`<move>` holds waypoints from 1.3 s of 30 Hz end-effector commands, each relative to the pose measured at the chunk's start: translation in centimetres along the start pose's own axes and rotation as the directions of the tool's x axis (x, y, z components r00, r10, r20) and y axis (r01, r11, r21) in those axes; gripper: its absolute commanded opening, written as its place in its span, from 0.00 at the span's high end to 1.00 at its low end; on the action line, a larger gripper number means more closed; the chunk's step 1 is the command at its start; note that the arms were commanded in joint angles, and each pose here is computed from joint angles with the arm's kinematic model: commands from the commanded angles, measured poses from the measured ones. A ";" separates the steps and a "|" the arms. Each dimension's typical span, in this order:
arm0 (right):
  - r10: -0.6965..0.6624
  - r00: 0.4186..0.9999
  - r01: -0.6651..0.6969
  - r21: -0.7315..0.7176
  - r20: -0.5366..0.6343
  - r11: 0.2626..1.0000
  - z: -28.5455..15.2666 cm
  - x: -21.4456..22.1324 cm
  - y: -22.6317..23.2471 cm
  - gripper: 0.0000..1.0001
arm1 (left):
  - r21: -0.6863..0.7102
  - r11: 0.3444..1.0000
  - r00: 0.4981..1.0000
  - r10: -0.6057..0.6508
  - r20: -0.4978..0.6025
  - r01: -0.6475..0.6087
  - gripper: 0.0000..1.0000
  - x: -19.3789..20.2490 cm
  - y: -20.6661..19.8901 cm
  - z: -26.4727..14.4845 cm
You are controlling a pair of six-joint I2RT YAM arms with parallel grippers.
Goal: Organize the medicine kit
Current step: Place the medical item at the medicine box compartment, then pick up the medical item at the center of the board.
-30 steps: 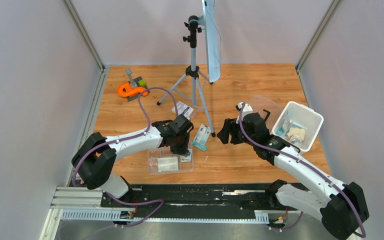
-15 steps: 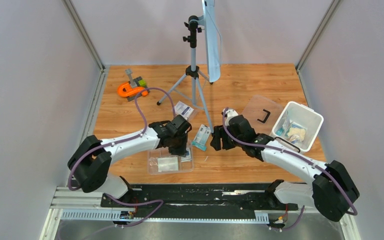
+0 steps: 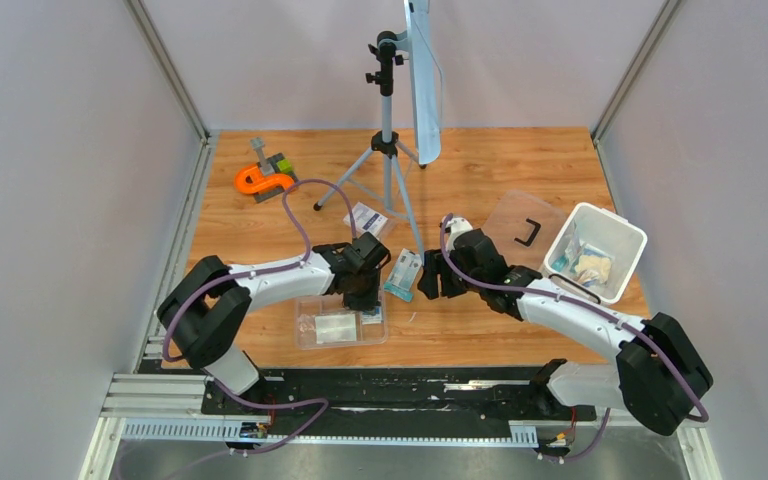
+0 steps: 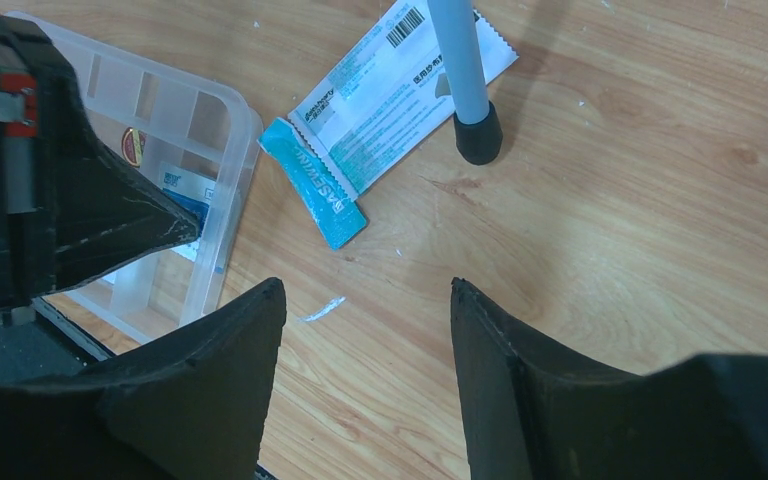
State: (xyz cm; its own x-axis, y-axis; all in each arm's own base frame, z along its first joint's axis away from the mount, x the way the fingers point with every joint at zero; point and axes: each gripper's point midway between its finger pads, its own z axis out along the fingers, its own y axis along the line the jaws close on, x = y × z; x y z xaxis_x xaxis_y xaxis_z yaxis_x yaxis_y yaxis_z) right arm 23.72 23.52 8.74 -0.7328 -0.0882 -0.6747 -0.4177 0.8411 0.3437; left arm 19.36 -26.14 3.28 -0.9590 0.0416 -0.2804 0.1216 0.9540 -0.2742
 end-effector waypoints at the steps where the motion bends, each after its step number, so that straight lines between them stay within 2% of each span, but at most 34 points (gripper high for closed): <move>1: -0.009 0.998 0.011 -0.030 0.069 0.999 0.0 -2.3 1.1 0.40 | -0.023 1.000 1.000 -0.017 -0.015 0.016 1.00 0.4 0.6 0.8; 10: -0.029 0.997 0.031 -0.035 0.074 0.999 0.5 -3.0 1.4 0.41 | -0.068 0.997 1.000 0.023 0.002 -0.022 1.00 -0.4 1.2 -0.1; 14: -0.039 0.997 0.041 -0.035 0.072 0.999 1.0 -3.2 1.5 0.40 | -0.015 0.999 0.999 0.034 0.033 -0.034 1.00 -1.3 -0.1 -2.8; 21: -0.076 0.995 0.079 -0.043 0.068 0.996 2.4 -3.5 1.8 0.40 | 0.034 0.998 0.991 0.042 0.130 -0.047 0.90 -3.4 -0.9 -8.5; 25: -0.137 0.990 0.138 -0.034 0.046 0.990 4.0 -3.4 2.4 0.44 | 0.043 0.999 0.985 -0.036 0.168 0.029 0.85 -5.1 1.0 -10.0; 30: -0.220 0.975 0.220 -0.032 -0.014 0.975 6.1 -2.0 4.0 0.48 | 0.042 0.989 0.964 -0.147 0.223 0.141 0.72 -6.9 4.3 -10.9; 39: -0.302 0.948 0.305 0.009 -0.102 0.952 9.7 0.4 4.2 0.59 | 0.048 0.969 0.933 -0.245 0.262 0.241 0.69 -7.7 8.2 -12.0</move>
State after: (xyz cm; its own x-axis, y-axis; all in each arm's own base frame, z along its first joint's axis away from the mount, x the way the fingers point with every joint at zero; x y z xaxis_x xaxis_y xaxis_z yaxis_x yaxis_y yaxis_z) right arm 25.10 31.20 3.19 -0.6645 -0.3847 -0.6407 -0.6080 0.7768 0.1642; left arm 24.83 -15.88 13.89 -0.8615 -0.2709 -0.4294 -0.1091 0.9248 -0.3646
